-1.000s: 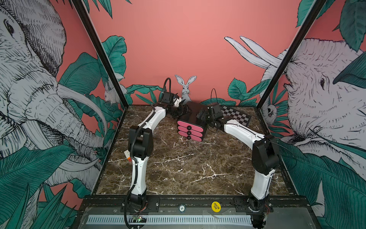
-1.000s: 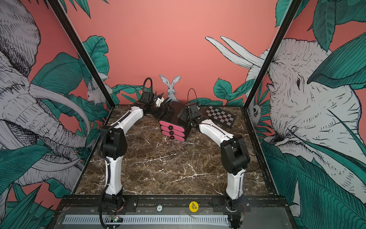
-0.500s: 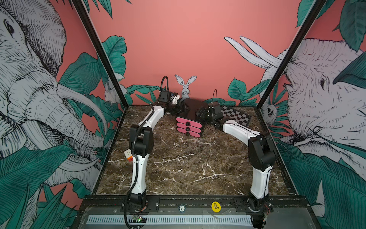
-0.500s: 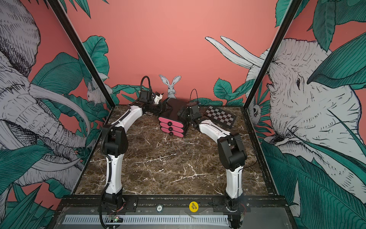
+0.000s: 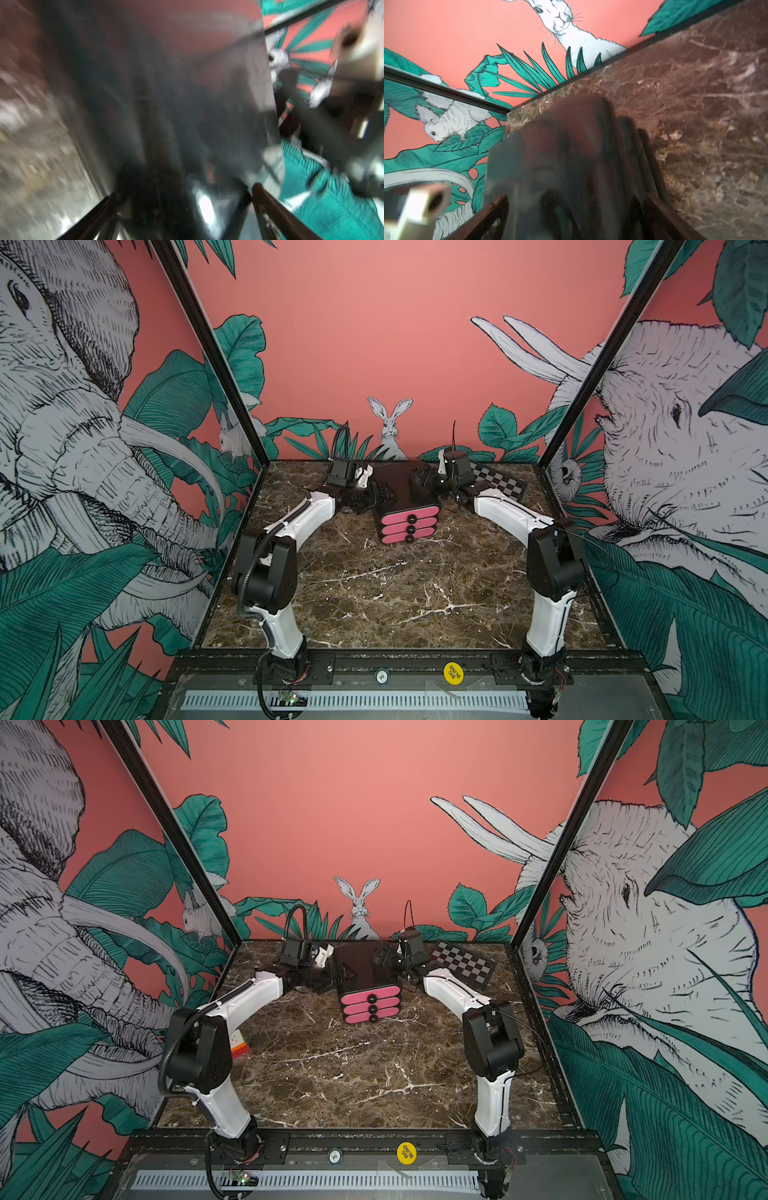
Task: Take the mice out of the drawer
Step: Move the storage box to the center of the board.
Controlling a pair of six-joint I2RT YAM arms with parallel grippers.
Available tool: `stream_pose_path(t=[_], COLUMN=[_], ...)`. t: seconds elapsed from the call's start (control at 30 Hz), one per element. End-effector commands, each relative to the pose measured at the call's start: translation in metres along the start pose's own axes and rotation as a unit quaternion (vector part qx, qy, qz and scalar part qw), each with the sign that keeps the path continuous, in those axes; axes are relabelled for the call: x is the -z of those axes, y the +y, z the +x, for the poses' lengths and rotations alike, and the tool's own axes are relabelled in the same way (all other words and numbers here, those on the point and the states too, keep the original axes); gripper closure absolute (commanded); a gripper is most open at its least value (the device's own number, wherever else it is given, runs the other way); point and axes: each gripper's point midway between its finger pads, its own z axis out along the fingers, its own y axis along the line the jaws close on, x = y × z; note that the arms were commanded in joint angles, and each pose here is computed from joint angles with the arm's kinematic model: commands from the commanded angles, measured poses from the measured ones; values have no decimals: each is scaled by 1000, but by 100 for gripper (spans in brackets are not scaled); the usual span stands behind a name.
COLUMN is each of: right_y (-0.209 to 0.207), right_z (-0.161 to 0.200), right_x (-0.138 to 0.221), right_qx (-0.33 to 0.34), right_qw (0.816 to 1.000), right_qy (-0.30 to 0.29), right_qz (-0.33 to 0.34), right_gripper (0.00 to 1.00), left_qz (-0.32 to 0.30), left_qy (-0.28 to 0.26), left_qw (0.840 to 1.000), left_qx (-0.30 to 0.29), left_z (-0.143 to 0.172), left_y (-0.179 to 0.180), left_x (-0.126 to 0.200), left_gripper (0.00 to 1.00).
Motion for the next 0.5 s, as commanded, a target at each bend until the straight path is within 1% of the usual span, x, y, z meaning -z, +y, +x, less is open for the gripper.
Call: stream_pose_path(t=[0.0, 0.1, 0.17, 0.27, 0.33, 0.4, 0.47], right_y=[27, 6, -7, -25, -39, -52, -62], right_z=[-12, -22, -22, -14, 2, 15, 30], right_x=[16, 40, 61, 92, 112, 128, 140], right_qx=[45, 33, 26, 8, -20, -53, -86], right_qw=[998, 999, 998, 995, 993, 990, 986], right_qy=[-7, -33, -47, -61, -64, -68, -72], right_qz=[-43, 0, 37, 81, 100, 114, 121], right_gripper=[1, 1, 1, 2, 2, 1, 1], left_qz=[58, -33, -64, -84, -93, -90, -75], left_qy=[45, 28, 22, 21, 21, 15, 20], left_qw=[995, 994, 991, 986, 981, 977, 974], left_qx=[-60, -96, -119, -145, -167, -192, -212], left_z=[46, 40, 28, 6, -11, -26, -40], left_y=[-65, -43, -38, -31, -30, -30, -27], left_x=[19, 48, 62, 73, 76, 70, 52], left_gripper=[5, 4, 4, 4, 4, 3, 2])
